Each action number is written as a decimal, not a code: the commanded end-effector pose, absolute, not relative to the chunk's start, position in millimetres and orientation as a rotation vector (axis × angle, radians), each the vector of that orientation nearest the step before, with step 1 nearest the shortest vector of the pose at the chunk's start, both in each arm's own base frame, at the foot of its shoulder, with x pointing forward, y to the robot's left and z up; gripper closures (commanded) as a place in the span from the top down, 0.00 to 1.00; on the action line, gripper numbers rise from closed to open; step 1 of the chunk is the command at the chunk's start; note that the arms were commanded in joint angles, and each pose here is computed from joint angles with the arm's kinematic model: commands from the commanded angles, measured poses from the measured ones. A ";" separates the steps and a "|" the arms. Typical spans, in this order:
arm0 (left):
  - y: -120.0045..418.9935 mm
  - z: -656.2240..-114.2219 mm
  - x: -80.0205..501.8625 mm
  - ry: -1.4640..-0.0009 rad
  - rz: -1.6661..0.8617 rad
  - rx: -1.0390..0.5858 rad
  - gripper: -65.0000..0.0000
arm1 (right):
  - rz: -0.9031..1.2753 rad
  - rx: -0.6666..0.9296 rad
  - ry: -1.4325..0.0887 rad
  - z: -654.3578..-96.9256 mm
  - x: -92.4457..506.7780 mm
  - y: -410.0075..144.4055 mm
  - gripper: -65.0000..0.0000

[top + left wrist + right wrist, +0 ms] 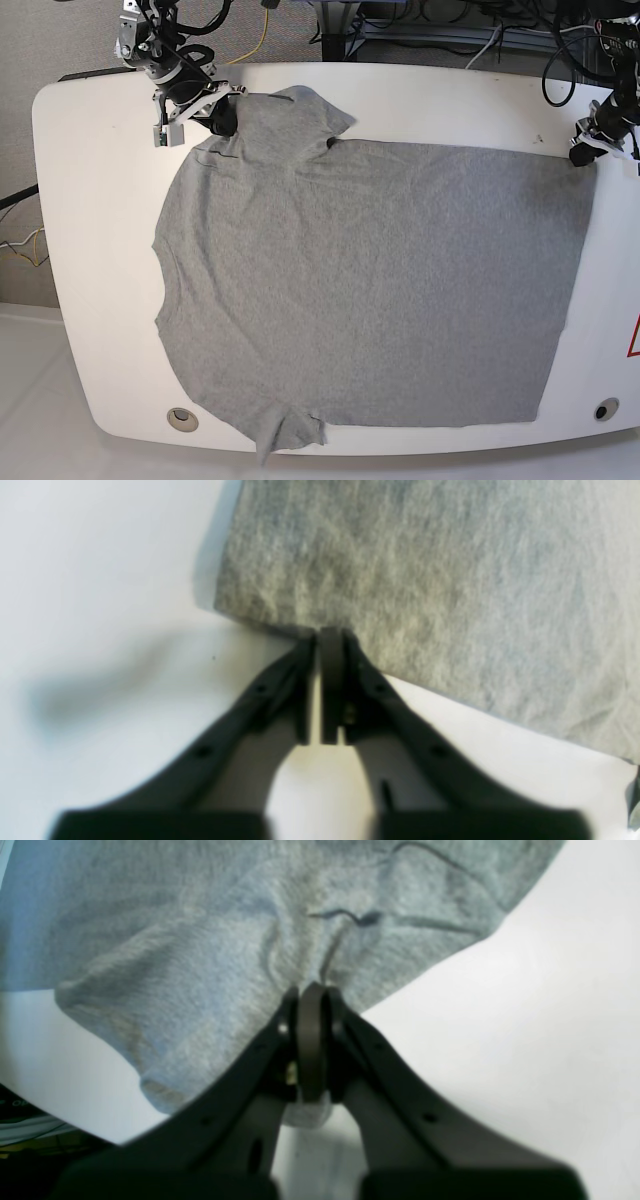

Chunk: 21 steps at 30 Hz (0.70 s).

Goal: Fold the T-shirt properly
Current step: 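Lower the left gripper onto the shirt's shoulder edge and pinch it, then adjust the left gripper's pinch on the shoulder edge of the shirt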

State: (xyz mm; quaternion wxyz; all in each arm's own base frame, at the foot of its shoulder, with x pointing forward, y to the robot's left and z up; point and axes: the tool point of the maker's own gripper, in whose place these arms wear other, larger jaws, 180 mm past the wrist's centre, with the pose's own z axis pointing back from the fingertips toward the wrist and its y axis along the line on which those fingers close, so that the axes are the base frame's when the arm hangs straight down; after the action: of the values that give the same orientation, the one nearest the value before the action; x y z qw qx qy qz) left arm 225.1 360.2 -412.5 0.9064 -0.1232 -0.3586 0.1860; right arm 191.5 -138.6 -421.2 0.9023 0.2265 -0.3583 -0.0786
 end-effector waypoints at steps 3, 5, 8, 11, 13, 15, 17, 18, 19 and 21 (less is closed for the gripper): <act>369.2 -398.6 234.0 -0.762 0.354 -0.244 0.35 | -0.160 0.472 -0.761 -416.3 194.3 -140.6 0.00; 366.4 -399.0 234.3 -0.752 0.342 -0.254 0.44 | -0.160 0.473 -0.760 -416.6 193.8 -140.4 0.00; 358.2 -399.7 238.1 -0.744 0.307 -0.286 0.49 | -0.160 0.470 -0.756 -417.7 193.4 -140.4 0.00; 353.0 -400.7 242.9 -0.744 0.286 -0.308 0.44 | -0.161 0.470 -0.756 -418.1 193.4 -140.2 0.00; 352.1 -401.7 244.3 -0.745 0.285 -0.311 0.41 | -0.161 0.470 -0.757 -418.1 193.2 -140.3 0.00; 351.5 -402.7 245.4 -0.743 0.286 -0.312 0.38 | -0.162 0.471 -0.757 -417.9 193.4 -140.2 0.00; 351.5 -403.9 245.9 -0.740 0.290 -0.311 0.39 | -0.163 0.471 -0.758 -417.9 193.9 -140.3 0.00; 351.3 -407.3 244.8 -0.730 0.290 -0.308 0.41 | -0.161 0.472 -0.760 -417.5 194.1 -140.0 0.00; 351.0 -410.7 243.6 -0.720 0.290 -0.305 0.42 | -0.160 0.473 -0.761 -417.2 194.4 -139.7 0.00; 350.9 -410.1 244.8 -0.724 0.293 -0.303 0.44 | -0.160 0.472 -0.760 -417.5 194.2 -139.9 0.00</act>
State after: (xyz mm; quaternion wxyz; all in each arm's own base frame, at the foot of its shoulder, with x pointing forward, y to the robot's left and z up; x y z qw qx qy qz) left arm 244.2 344.5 -412.4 0.9071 -0.1610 -0.3589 0.1496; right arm 191.4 -138.5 -422.1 0.9015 0.2277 -0.3591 -0.0812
